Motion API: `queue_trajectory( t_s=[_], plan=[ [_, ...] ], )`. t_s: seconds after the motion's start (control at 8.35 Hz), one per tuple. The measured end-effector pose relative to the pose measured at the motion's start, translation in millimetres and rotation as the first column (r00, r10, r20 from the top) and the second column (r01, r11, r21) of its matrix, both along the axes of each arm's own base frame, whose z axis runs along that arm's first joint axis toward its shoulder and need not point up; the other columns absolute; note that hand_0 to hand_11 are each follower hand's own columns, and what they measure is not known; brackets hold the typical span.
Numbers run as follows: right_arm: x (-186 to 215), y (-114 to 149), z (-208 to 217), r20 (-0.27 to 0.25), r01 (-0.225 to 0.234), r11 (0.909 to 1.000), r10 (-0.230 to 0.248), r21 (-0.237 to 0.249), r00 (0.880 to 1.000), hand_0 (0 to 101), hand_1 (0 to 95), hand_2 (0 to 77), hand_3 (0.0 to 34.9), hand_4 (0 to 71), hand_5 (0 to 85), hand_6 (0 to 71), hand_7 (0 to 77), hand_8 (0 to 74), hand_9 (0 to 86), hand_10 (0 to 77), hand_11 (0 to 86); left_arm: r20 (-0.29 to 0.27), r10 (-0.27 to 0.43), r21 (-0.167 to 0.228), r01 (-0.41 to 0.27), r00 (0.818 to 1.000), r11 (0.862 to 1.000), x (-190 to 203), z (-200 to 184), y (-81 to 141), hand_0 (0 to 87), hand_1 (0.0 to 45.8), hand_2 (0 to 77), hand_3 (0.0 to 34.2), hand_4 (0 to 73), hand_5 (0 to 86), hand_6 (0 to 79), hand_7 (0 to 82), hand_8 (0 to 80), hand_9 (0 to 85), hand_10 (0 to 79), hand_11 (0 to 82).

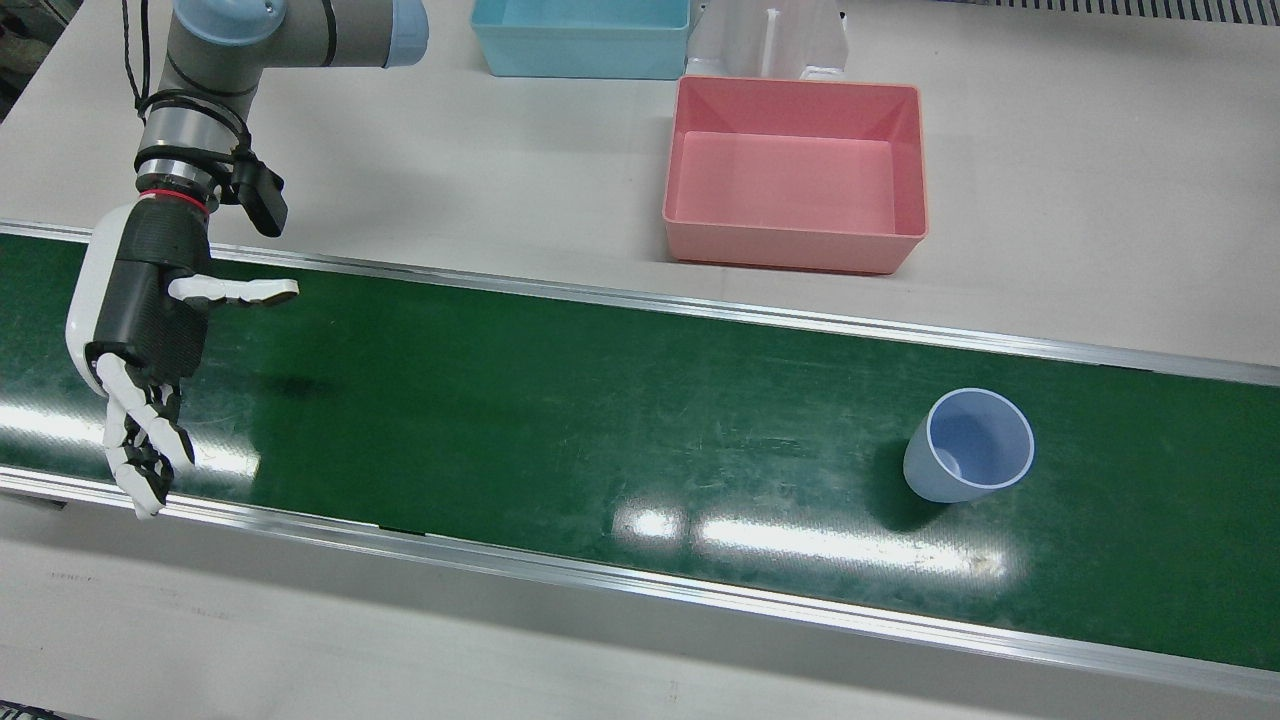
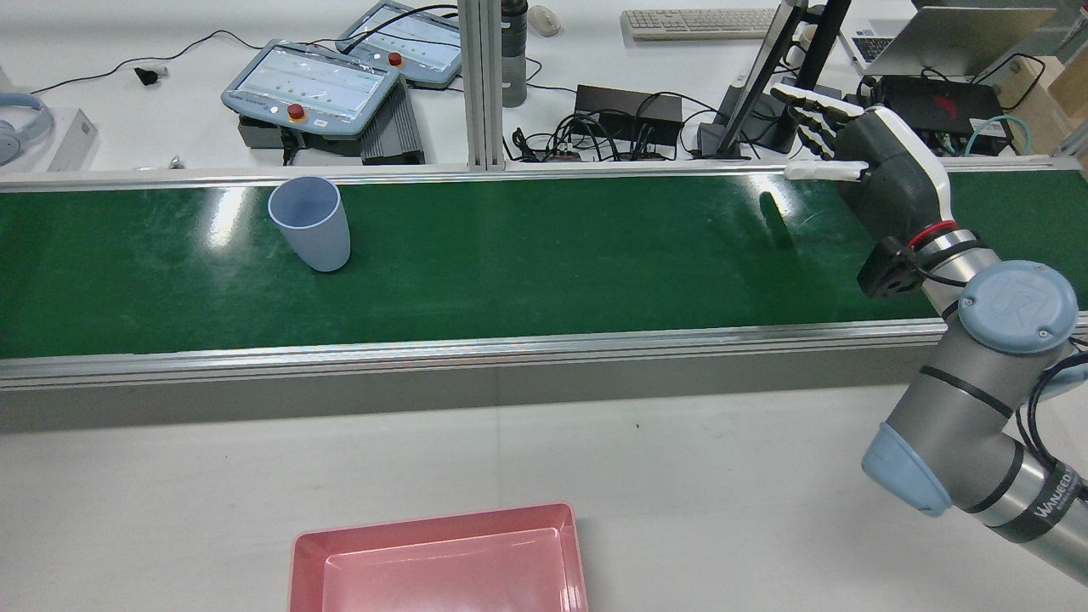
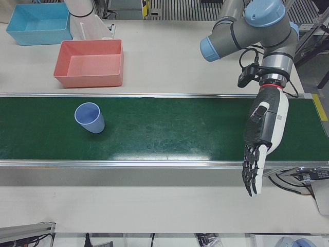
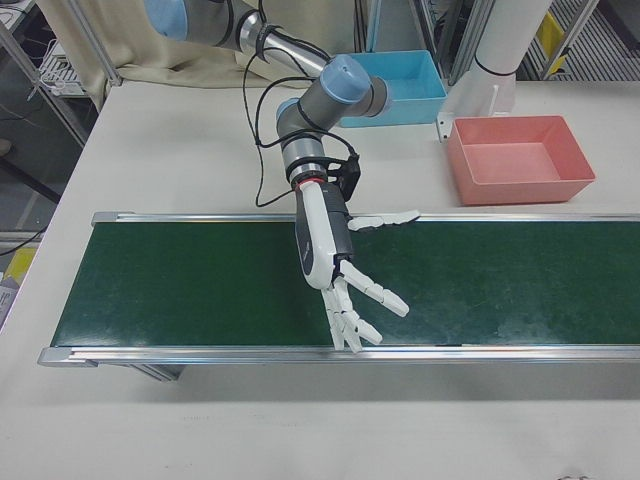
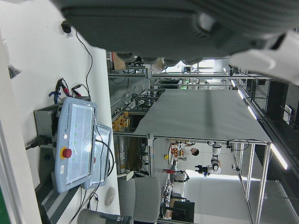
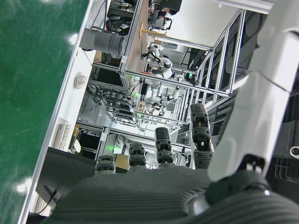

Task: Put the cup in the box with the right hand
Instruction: 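Lower the right hand toward the belt ahead of the approaching cup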

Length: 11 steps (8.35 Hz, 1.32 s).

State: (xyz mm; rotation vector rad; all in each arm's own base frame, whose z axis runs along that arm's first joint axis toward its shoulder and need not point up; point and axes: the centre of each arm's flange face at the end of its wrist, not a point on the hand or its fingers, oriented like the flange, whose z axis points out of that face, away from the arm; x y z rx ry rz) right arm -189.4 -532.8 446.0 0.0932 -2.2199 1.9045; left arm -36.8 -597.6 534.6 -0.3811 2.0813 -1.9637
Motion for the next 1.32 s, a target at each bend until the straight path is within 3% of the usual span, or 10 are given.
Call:
queue_trajectory(
  t_s=[0.12, 0.36, 0.48, 0.6, 0.72, 0.84, 1.32],
  plan=[
    [-1, -1, -2, 0.002, 0.001, 1.0000, -0.001, 0.003, 1.000, 52, 15.3, 0.5, 10.4, 10.4, 4.9, 6.5, 24.0, 4.9, 12.0, 2.7, 5.4, 0.000, 0.000, 0.000, 0.000, 1.000, 1.000, 0, 0, 0, 0.0, 0.5, 0.5, 0.0, 0.0, 0.0, 0.0, 0.0, 0.0, 0.0, 0.0, 0.0],
    [-4, -1, -3, 0.003, 0.005, 1.0000, -0.005, 0.005, 1.000, 53, 13.1, 0.5, 10.4, 12.0, 5.5, 6.5, 24.0, 4.9, 12.0, 2.7, 5.4, 0.000, 0.000, 0.000, 0.000, 1.000, 1.000, 0, 0, 0, 0.0, 0.5, 0.5, 0.0, 0.0, 0.0, 0.0, 0.0, 0.0, 0.0, 0.0, 0.0],
    [-6, 0, -4, 0.002, 0.009, 0.9999, -0.009, 0.005, 1.000, 55, 9.8, 0.5, 10.4, 19.1, 5.5, 6.5, 24.0, 4.9, 12.0, 2.2, 4.9, 0.000, 0.000, 0.000, 0.000, 1.000, 1.000, 0, 0, 0, 0.0, 0.5, 0.5, 0.0, 0.0, 0.0, 0.0, 0.0, 0.0, 0.0, 0.0, 0.0],
    [-9, 1, -4, 0.002, 0.014, 0.9999, -0.014, 0.005, 1.000, 55, 4.4, 0.5, 10.4, 19.1, 5.5, 6.5, 24.0, 4.9, 12.0, 2.2, 4.9, 0.000, 0.000, 0.000, 0.000, 1.000, 1.000, 0, 0, 0, 0.0, 0.5, 0.5, 0.0, 0.0, 0.0, 0.0, 0.0, 0.0, 0.0, 0.0, 0.0],
    [-11, 2, -4, 0.002, 0.017, 0.9998, -0.017, 0.005, 1.000, 58, 4.4, 0.5, 10.3, 23.5, 5.5, 6.5, 24.0, 5.4, 12.0, 2.2, 4.4, 0.000, 0.001, 0.000, -0.001, 1.000, 1.000, 0, 0, 0, 0.0, 0.5, 0.5, 0.0, 0.0, 0.0, 0.0, 0.0, 0.0, 0.0, 0.0, 0.0],
    [-12, 2, -4, 0.001, 0.019, 0.9998, -0.019, 0.005, 1.000, 57, 12.0, 0.5, 10.4, 16.9, 4.9, 6.5, 24.0, 4.9, 12.0, 2.2, 4.4, 0.000, 0.001, 0.000, -0.001, 1.000, 1.000, 0, 0, 0, 0.0, 0.5, 0.5, 0.0, 0.0, 0.0, 0.0, 0.0, 0.0, 0.0, 0.0, 0.0],
    [-13, 3, -4, -0.004, 0.023, 0.9997, -0.023, 0.000, 1.000, 57, 13.1, 0.5, 10.4, 18.0, 4.9, 6.5, 21.8, 3.3, 9.3, 1.6, 4.4, 0.000, 0.000, 0.000, 0.000, 1.000, 1.000, 0, 0, 0, 0.0, 0.5, 0.5, 0.0, 0.0, 0.0, 0.0, 0.0, 0.0, 0.0, 0.0, 0.0]
  ],
)
